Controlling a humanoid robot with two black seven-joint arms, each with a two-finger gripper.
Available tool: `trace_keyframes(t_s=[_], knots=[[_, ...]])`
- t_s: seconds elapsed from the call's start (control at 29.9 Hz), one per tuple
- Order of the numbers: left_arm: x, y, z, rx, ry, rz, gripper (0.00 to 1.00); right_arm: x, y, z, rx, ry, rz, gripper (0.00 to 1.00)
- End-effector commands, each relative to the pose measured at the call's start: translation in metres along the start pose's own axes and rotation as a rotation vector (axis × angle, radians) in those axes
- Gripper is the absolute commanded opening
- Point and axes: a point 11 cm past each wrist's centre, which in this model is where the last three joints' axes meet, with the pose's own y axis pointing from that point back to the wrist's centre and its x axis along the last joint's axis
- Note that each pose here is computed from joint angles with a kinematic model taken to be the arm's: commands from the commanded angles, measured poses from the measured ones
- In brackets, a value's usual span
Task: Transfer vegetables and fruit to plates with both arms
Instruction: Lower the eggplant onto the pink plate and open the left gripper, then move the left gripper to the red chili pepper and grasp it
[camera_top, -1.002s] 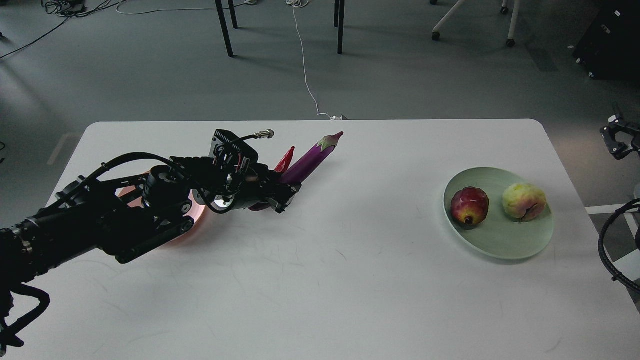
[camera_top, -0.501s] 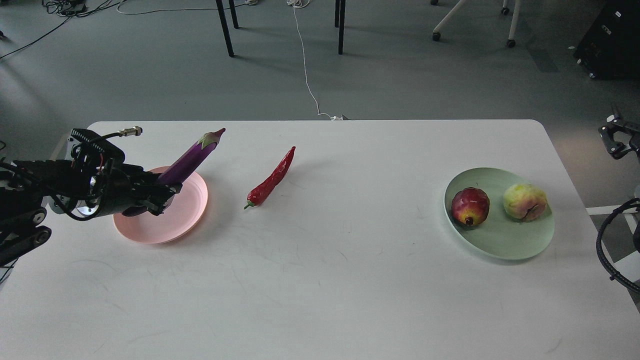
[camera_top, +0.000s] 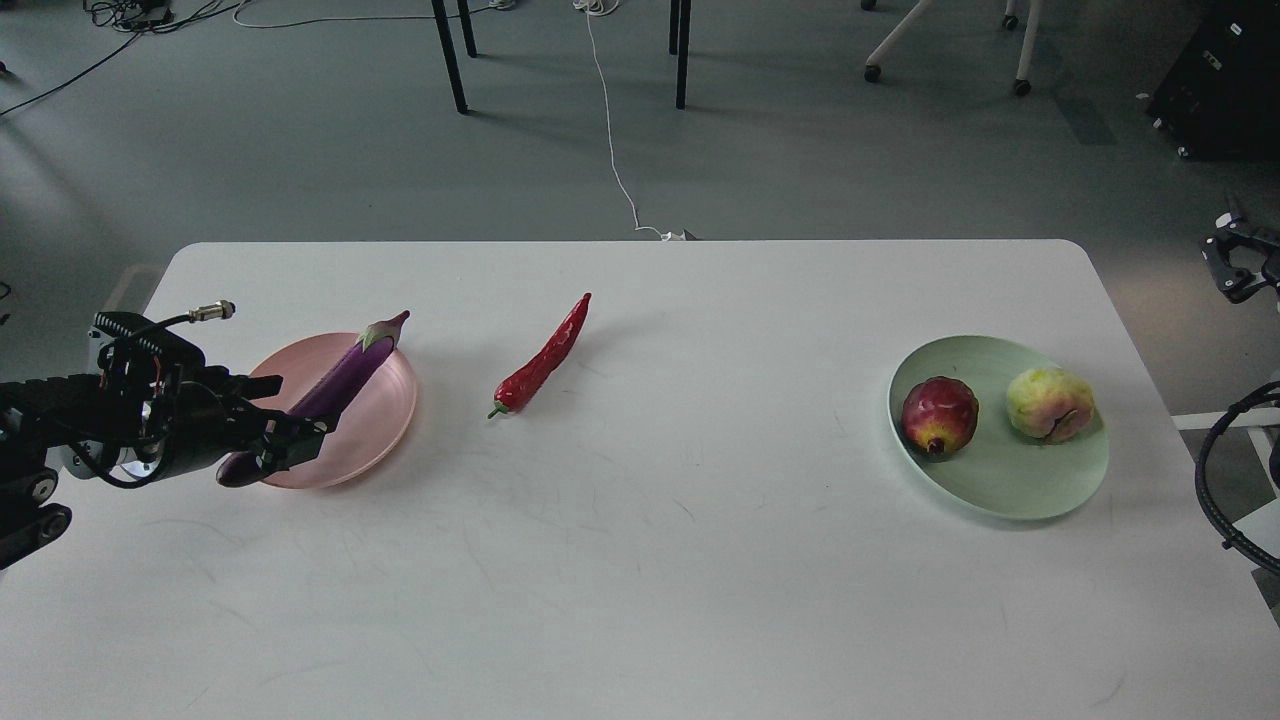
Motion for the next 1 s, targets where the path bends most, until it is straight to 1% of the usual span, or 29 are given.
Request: trace_keyframes(t_s=[0.0,0.03,0.13,0.2,0.3,0.37,0.47,0.63,0.73,0.8,0.84,0.97], knots=[[0.038,0.0,-0.001,0.003,-0.011,0.079,0.83,0.001,0.001,0.0,-0.002,0.002,0.001,0.98],[0.054,-0.002,0.001,-0.003,-0.015,0.109,0.83,0.0,0.0,0.001,-0.003,0.0,0.0,0.98],[0.094,-0.027,0.04,-0.093,-0.043,0.175,0.83,-0.001,0.0,0.002,-0.004,-0.004,-0.002,0.98],[0.109,-0.043,0.058,-0.124,-0.051,0.2,0.83,-0.002,0.0,0.002,-0.004,-0.006,-0.005,0.98],[0.114,-0.072,0.084,-0.146,-0.04,0.203,0.83,-0.001,0.0,0.0,-0.001,-0.002,-0.003,0.98],[0.111,-0.093,0.097,-0.152,-0.026,0.188,0.82,0.0,0.0,-0.001,0.0,0.002,0.0,0.98],[0.102,-0.114,0.113,-0.167,-0.016,0.159,0.81,0.003,0.002,-0.001,-0.002,0.006,0.007,0.98],[0.08,-0.126,0.133,-0.198,-0.047,0.098,0.66,0.008,0.005,-0.01,0.005,0.025,0.017,0.98],[0.071,-0.13,0.143,-0.215,-0.051,0.08,0.66,0.009,0.005,-0.01,0.004,0.028,0.017,0.98],[0.058,-0.132,0.146,-0.221,-0.051,0.059,0.66,0.008,0.005,-0.008,0.001,0.027,0.016,0.98],[0.052,-0.133,0.146,-0.22,-0.056,0.051,0.66,0.008,0.005,-0.007,0.0,0.026,0.015,0.98],[0.048,-0.138,0.137,-0.183,-0.06,0.064,0.66,0.007,0.005,-0.007,0.0,0.023,0.014,0.98]])
